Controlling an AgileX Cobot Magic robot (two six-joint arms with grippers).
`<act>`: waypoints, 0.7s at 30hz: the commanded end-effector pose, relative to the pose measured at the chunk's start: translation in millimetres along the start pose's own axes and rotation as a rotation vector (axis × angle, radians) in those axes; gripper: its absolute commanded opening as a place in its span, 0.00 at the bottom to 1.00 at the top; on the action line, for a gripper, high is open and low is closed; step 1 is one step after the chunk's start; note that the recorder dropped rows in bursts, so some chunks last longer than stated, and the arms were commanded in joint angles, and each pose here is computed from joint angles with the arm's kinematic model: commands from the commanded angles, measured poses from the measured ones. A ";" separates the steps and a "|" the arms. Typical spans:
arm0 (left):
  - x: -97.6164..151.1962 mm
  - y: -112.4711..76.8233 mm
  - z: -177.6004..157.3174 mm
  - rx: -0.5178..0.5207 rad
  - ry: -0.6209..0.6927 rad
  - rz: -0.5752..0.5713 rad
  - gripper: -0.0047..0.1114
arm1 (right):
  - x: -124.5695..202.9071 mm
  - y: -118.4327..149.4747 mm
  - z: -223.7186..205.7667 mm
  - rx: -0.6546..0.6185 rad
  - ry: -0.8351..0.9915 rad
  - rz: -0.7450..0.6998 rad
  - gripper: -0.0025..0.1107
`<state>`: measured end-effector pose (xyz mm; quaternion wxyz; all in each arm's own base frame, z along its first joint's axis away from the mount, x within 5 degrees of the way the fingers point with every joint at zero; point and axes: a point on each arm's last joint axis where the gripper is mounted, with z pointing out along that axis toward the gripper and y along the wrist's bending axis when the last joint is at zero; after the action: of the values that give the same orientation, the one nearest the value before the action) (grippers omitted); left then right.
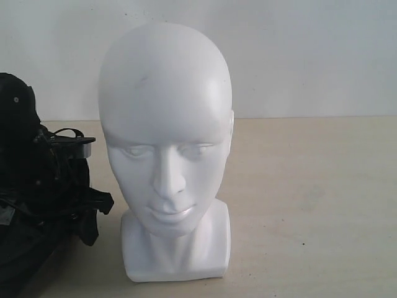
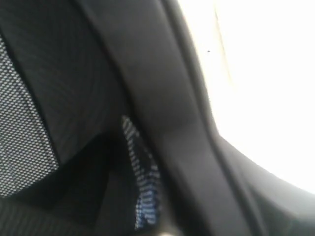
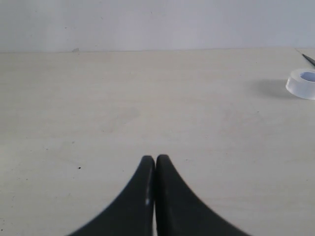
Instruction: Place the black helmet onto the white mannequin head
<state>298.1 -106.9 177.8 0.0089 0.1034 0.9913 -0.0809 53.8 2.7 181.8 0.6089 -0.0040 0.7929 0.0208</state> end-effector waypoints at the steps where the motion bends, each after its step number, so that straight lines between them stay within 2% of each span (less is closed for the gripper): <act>1: 5.5 1.7 4.4 -0.018 0.069 0.010 0.08 | -1.5 -0.1 -0.4 0.001 -0.017 0.000 0.02; 5: 8.5 5.0 -4.6 -0.065 0.063 0.043 0.08 | -1.5 -0.1 -0.4 0.001 -0.017 0.000 0.02; 10: 12.3 5.3 -36.3 -0.108 -0.069 0.046 0.08 | -1.5 -0.1 -0.4 0.001 -0.017 0.000 0.02; 16: 24.9 1.1 -75.5 -0.104 -0.204 0.040 0.08 | -1.5 -0.1 -0.4 0.001 -0.017 0.000 0.02; 21: 32.7 -0.6 -90.8 -0.100 -0.246 0.045 0.08 | -1.5 -0.1 -0.4 0.001 -0.017 0.000 0.02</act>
<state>269.8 -88.8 254.2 0.1125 0.1111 0.9861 -0.0505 53.8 2.7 181.8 0.6089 -0.0040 0.7929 0.0208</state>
